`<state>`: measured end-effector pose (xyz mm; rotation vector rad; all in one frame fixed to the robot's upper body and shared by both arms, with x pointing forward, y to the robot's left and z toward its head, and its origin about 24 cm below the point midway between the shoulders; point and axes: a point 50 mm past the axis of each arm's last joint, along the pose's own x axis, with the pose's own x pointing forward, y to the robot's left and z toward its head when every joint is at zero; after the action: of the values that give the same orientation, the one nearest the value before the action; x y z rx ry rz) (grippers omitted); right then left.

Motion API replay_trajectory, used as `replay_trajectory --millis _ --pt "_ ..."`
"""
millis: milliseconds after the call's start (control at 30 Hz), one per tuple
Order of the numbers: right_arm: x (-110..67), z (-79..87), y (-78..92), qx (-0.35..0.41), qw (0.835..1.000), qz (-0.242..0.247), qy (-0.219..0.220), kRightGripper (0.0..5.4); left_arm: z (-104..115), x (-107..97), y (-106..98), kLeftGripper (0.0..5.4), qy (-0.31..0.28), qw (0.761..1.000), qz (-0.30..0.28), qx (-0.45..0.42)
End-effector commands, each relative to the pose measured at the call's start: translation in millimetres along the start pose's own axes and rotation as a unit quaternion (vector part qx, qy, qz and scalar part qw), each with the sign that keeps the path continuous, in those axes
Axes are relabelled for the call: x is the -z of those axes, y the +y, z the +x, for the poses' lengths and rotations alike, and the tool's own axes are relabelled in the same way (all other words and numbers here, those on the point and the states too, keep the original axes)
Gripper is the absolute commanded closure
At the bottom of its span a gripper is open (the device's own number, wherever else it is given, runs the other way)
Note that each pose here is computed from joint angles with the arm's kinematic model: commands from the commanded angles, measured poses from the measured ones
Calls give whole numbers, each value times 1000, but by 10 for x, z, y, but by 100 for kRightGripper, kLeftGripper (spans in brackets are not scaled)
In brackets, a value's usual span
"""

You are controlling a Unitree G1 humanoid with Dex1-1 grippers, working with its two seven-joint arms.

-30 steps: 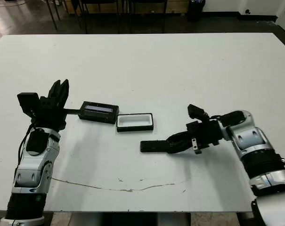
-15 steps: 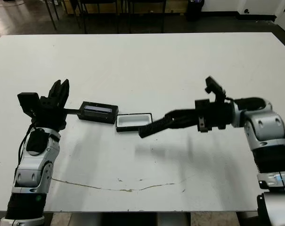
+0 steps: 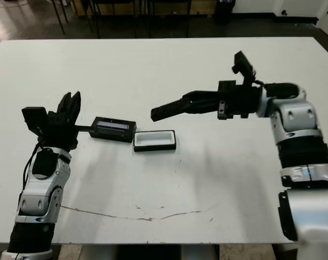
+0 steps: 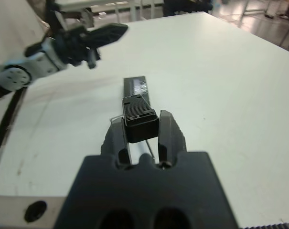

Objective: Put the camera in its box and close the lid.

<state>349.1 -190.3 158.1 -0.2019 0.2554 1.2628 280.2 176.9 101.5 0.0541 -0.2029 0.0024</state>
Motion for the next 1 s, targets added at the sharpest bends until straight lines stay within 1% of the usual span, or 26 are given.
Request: replay_trajectory --millis 33,333,533,667,800,1000 --pt "46 43 -37 13 1000 -7 23 539 -38 66 36 540 16 1000 8 -4" --pt "192 117 -24 16 999 -11 41 539 -34 74 44 540 16 1000 4 -6" --pt "217 140 -2 9 999 -11 47 539 -34 71 47 540 18 1000 3 -8" --pt "219 143 4 1 999 -5 45 539 -34 68 44 540 17 1000 6 -6" --pt "241 133 -2 -3 999 8 53 539 -31 69 41 540 16 1000 4 -6" --pt "257 145 4 -22 998 13 57 539 -29 67 41 540 15 1000 4 -3"
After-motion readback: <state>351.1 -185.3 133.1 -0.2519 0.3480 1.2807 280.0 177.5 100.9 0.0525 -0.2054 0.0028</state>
